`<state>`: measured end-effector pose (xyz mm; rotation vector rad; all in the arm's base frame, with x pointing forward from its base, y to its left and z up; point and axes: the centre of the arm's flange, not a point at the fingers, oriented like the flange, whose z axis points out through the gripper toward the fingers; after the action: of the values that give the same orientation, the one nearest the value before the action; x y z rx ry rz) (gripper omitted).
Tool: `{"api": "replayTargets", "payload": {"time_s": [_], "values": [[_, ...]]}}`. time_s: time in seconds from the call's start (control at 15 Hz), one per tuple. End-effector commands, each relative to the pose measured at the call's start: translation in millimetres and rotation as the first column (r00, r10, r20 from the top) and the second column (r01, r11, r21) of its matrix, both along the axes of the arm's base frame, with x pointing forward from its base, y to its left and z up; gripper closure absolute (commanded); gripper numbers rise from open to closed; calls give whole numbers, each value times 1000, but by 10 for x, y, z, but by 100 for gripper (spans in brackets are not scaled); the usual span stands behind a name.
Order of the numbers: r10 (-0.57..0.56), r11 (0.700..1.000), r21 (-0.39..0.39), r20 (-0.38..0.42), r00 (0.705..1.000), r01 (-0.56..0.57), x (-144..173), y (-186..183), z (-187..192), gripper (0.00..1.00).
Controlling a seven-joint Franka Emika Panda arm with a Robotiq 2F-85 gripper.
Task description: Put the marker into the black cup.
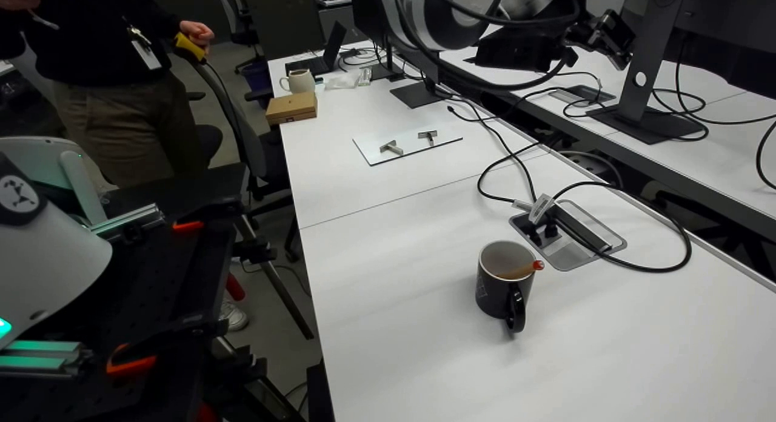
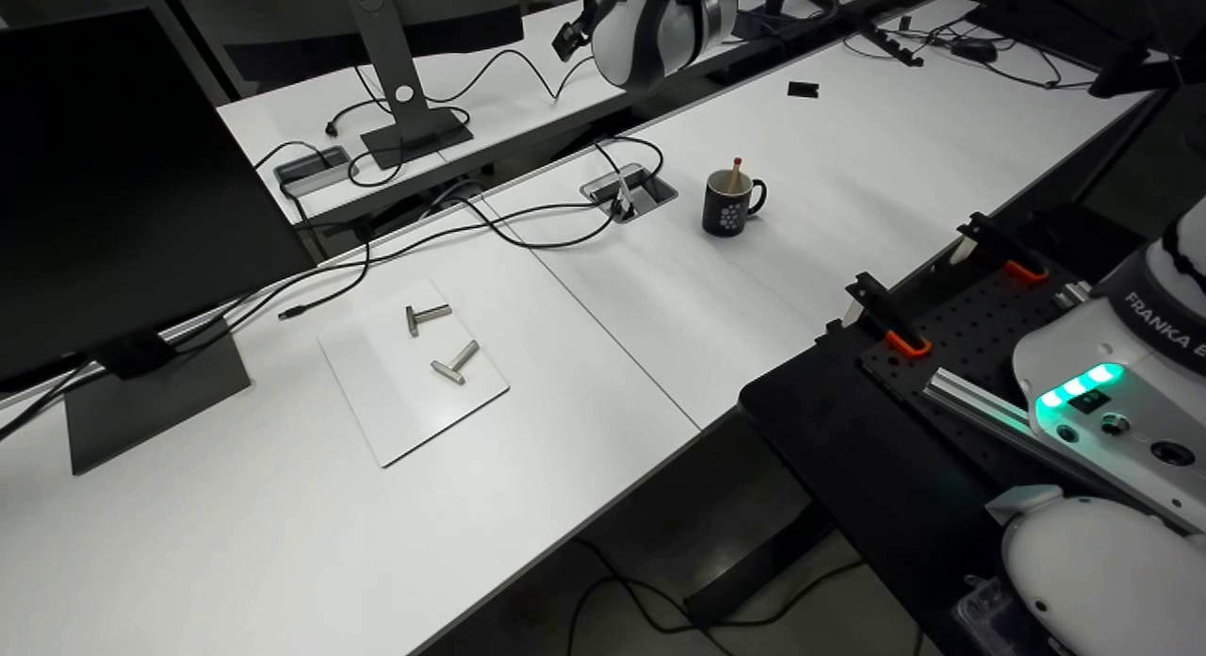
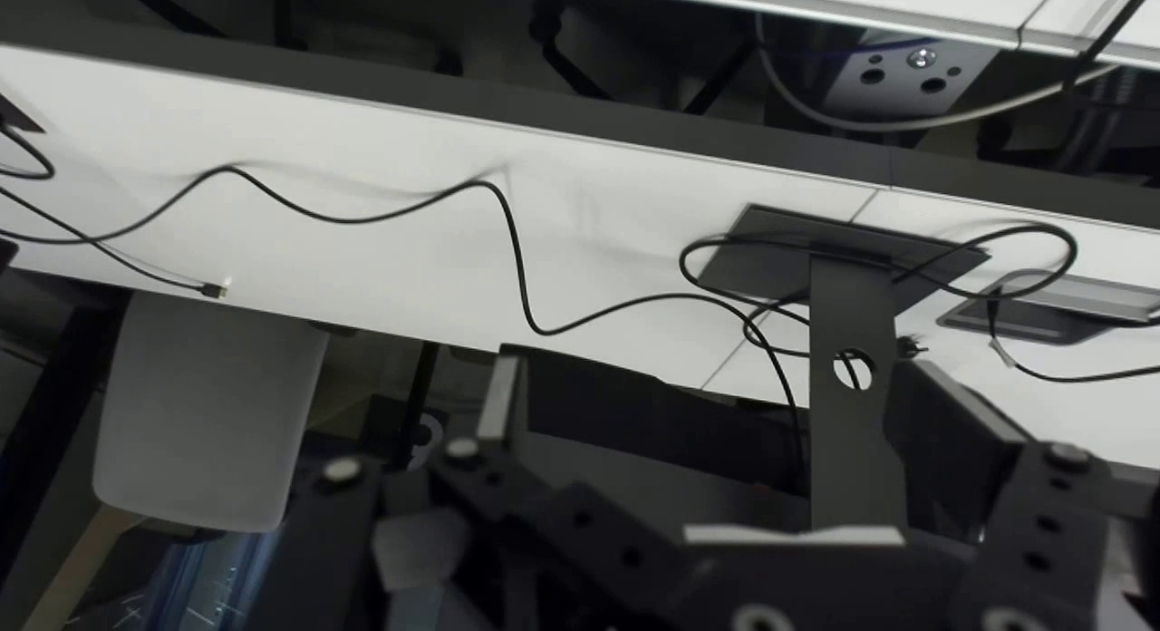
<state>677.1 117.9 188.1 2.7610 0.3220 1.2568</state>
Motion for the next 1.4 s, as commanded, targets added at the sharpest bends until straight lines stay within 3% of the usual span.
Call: {"api": "replayTargets", "payload": {"time_s": [0.0,0.27,0.4,0.73,1.13,1.2,1.33], "values": [[128,992,4,125,984,-130,-563,-139,-76,0],[249,967,-2,221,943,-255,-351,65,279,0],[268,960,17,232,935,-280,-217,145,446,0],[255,961,48,224,941,-272,-131,73,559,0],[246,968,-19,250,936,-249,-115,-71,553,0],[230,971,19,195,954,-238,547,-18,936,0],[234,971,8,201,951,-241,562,-29,966,0]]}}
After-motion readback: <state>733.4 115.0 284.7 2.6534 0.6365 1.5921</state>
